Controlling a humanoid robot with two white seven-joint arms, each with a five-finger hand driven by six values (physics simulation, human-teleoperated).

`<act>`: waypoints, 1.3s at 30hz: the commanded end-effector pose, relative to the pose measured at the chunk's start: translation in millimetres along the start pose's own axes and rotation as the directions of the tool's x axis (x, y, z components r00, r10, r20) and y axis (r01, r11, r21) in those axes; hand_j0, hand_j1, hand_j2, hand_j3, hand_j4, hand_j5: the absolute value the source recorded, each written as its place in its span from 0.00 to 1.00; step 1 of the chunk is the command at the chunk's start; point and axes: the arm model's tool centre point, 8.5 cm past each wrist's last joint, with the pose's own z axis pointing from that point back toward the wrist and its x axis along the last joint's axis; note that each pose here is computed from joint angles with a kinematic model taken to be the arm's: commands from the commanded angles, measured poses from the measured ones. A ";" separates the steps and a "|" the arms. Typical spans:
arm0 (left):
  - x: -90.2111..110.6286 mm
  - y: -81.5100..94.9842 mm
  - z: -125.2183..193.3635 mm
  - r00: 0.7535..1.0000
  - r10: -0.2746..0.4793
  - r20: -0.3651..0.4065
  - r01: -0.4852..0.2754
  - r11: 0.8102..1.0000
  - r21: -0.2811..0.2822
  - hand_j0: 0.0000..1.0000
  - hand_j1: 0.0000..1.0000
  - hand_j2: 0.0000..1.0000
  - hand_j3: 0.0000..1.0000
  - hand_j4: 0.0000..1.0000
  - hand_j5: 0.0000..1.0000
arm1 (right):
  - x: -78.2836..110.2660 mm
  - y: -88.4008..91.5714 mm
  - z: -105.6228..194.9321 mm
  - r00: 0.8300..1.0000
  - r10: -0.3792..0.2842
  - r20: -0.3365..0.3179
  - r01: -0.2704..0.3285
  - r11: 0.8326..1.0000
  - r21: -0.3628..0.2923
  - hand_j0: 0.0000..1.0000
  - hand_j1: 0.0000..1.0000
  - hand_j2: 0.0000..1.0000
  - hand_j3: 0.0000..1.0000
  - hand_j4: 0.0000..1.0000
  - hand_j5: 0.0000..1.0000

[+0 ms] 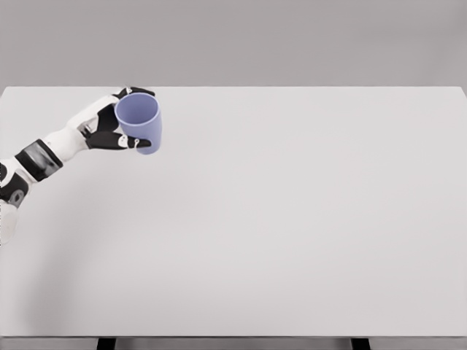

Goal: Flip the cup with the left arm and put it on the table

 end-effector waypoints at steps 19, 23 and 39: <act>-10.7 -12.8 -4.7 1.000 0.011 -0.015 -0.011 1.000 -0.022 1.00 1.00 1.00 1.00 1.00 1.00 | 0.0 0.0 0.0 1.000 0.000 0.000 0.000 1.000 0.000 1.00 1.00 1.00 1.00 1.00 1.00; -11.3 -14.4 -5.1 1.000 0.012 -0.017 -0.013 1.000 -0.026 1.00 1.00 1.00 1.00 1.00 1.00 | 0.0 0.0 0.0 1.000 0.000 0.000 0.000 1.000 0.000 1.00 1.00 1.00 1.00 1.00 1.00; 49.4 16.9 5.1 0.990 -0.128 0.054 0.130 0.991 -0.025 1.00 1.00 1.00 1.00 1.00 1.00 | 0.0 0.0 0.0 1.000 0.000 0.000 0.000 1.000 0.000 1.00 1.00 1.00 1.00 1.00 1.00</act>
